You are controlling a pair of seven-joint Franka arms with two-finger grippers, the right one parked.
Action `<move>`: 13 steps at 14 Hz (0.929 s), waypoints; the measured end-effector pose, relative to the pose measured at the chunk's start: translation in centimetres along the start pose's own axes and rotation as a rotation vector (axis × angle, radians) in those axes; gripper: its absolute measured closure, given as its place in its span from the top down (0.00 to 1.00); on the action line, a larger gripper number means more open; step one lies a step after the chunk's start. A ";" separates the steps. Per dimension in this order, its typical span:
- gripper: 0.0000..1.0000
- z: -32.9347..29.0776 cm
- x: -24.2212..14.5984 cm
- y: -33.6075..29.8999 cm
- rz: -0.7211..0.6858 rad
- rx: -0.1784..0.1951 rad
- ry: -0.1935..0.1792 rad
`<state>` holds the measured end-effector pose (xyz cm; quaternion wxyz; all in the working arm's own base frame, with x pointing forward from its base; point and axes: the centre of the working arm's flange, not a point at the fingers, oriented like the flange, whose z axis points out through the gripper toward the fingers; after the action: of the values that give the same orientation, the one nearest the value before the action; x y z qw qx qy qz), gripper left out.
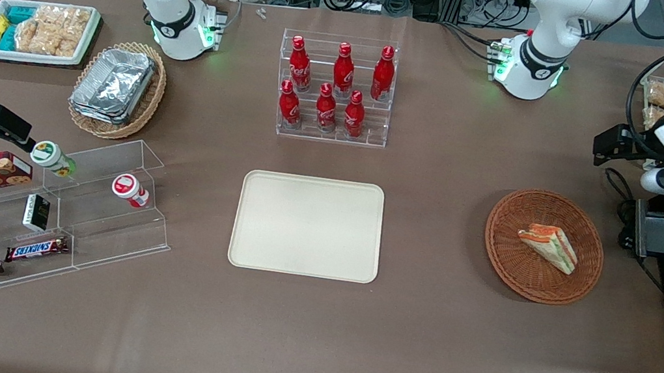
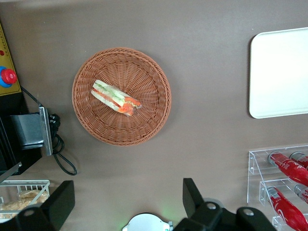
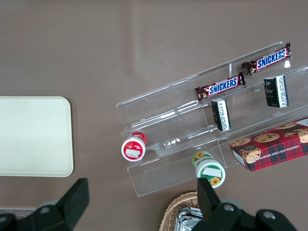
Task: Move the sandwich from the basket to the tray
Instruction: 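Move the left gripper down over the wrapped sandwich in the wicker basket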
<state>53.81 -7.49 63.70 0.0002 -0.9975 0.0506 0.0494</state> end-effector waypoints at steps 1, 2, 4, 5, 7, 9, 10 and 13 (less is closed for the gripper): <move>1.00 0.0 0.0 -0.1 -0.008 0.000 -0.001; 1.00 0.1 0.1 -0.1 -0.020 0.000 -0.001; 1.00 0.5 0.3 -0.4 -0.056 0.000 -0.009; 1.00 1.1 0.8 -0.5 -0.108 0.001 -0.022; 1.00 3.4 2.2 -0.9 -0.329 0.011 -0.063; 1.00 7.0 4.2 -1.4 -0.566 0.035 -0.126; 1.00 9.4 5.4 -1.8 -0.644 0.052 -0.160; 1.00 17.9 8.4 -3.8 -0.791 0.079 -0.204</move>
<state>60.70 -4.49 45.05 0.0626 -0.9292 -0.3353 0.1419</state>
